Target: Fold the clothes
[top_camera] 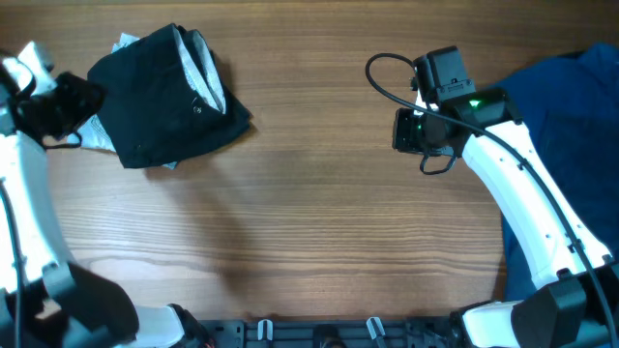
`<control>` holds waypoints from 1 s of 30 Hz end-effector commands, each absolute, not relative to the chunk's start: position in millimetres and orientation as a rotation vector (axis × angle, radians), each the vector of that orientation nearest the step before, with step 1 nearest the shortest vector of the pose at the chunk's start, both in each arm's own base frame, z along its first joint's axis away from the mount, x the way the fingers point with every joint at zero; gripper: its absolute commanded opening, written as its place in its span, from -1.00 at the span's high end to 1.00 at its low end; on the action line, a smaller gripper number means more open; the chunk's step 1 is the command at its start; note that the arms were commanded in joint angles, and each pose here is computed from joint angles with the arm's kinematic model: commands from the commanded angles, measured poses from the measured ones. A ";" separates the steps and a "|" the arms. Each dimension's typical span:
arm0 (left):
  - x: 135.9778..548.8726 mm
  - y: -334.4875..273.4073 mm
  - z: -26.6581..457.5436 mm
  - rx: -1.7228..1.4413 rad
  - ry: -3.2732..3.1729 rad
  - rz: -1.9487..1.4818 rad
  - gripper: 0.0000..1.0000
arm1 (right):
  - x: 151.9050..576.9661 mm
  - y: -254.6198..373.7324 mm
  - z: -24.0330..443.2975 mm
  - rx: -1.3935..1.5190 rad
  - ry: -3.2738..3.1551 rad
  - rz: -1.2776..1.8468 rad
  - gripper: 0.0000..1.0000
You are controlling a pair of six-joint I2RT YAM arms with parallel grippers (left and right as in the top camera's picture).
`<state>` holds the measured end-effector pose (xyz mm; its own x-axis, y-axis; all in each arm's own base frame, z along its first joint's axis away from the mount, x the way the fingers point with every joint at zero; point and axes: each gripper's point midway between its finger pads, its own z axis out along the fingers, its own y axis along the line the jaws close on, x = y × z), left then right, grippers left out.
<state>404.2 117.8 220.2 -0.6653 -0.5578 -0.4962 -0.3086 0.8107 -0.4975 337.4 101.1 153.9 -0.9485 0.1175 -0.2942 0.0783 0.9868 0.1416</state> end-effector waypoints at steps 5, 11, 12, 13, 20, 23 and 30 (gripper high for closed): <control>424.3 103.5 108.9 -0.665 2.622 -0.099 0.92 | 332.2 113.7 151.5 0.167 2.858 0.278 0.51; 417.3 117.6 21.0 -0.772 2.784 -0.086 0.81 | 328.2 112.6 150.2 0.097 2.875 0.262 0.52; 416.3 118.1 16.6 -0.785 2.791 -0.093 0.70 | 328.2 112.7 150.3 0.098 2.875 0.263 0.53; 416.2 115.8 16.5 -0.801 2.789 -0.120 0.59 | 328.3 113.7 151.0 0.096 2.873 0.272 0.56; 433.8 81.8 142.4 -0.670 2.665 -0.349 0.01 | 346.4 123.1 215.9 -0.049 2.612 0.374 0.59; 411.3 61.1 216.1 -0.599 2.612 -0.348 -0.03 | 341.2 121.5 270.5 -0.174 2.414 0.375 0.60; 312.9 12.0 312.9 -0.437 2.530 -0.264 -0.04 | 285.9 105.5 358.2 -0.194 2.132 0.406 -0.31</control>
